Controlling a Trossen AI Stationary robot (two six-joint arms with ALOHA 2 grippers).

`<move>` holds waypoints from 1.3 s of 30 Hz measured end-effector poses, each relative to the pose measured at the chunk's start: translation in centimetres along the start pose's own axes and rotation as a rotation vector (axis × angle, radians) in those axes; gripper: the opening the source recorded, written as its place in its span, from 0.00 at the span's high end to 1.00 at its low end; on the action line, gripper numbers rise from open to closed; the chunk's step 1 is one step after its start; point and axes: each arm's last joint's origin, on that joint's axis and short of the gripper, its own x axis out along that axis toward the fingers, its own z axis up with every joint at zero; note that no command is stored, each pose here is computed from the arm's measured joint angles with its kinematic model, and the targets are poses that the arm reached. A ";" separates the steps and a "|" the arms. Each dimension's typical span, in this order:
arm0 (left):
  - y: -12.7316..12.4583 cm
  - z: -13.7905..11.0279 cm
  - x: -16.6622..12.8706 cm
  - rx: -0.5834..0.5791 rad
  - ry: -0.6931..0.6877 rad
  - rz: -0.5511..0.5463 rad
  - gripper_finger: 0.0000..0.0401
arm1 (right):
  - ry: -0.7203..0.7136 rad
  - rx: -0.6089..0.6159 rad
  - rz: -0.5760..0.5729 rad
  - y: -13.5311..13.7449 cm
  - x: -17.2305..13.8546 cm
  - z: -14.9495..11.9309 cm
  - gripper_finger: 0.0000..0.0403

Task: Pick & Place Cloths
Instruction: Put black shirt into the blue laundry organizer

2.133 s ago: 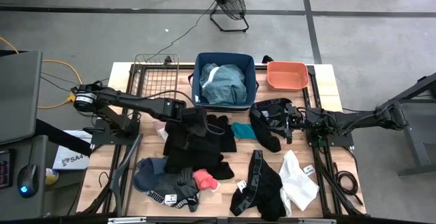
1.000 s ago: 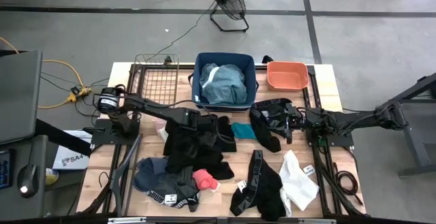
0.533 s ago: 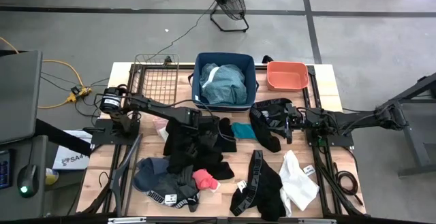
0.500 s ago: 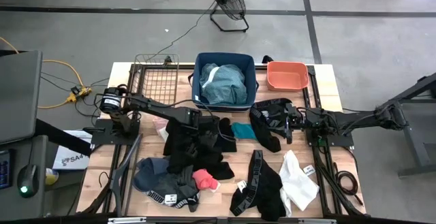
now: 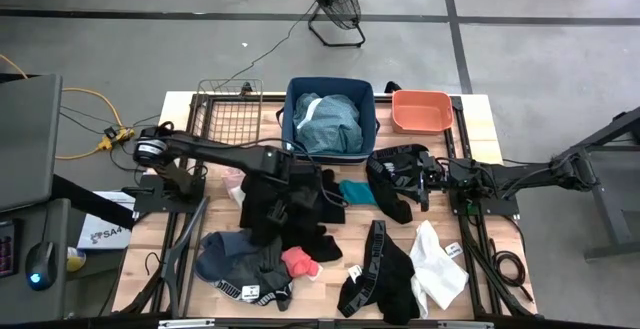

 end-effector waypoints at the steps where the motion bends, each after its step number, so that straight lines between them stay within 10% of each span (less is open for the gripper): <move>1: -0.2 0.3 -0.9 0.007 -0.004 0.023 0.96 | 0.000 0.000 0.000 0.0 0.0 0.0 0.29; 23: -1.4 -0.1 -20.1 -0.045 -0.242 0.649 0.96 | -0.001 0.000 0.001 0.0 0.0 0.0 0.29; 39: -0.7 0.7 -25.5 -0.041 -0.359 1.134 0.96 | -0.001 0.000 0.000 0.0 0.0 0.0 0.29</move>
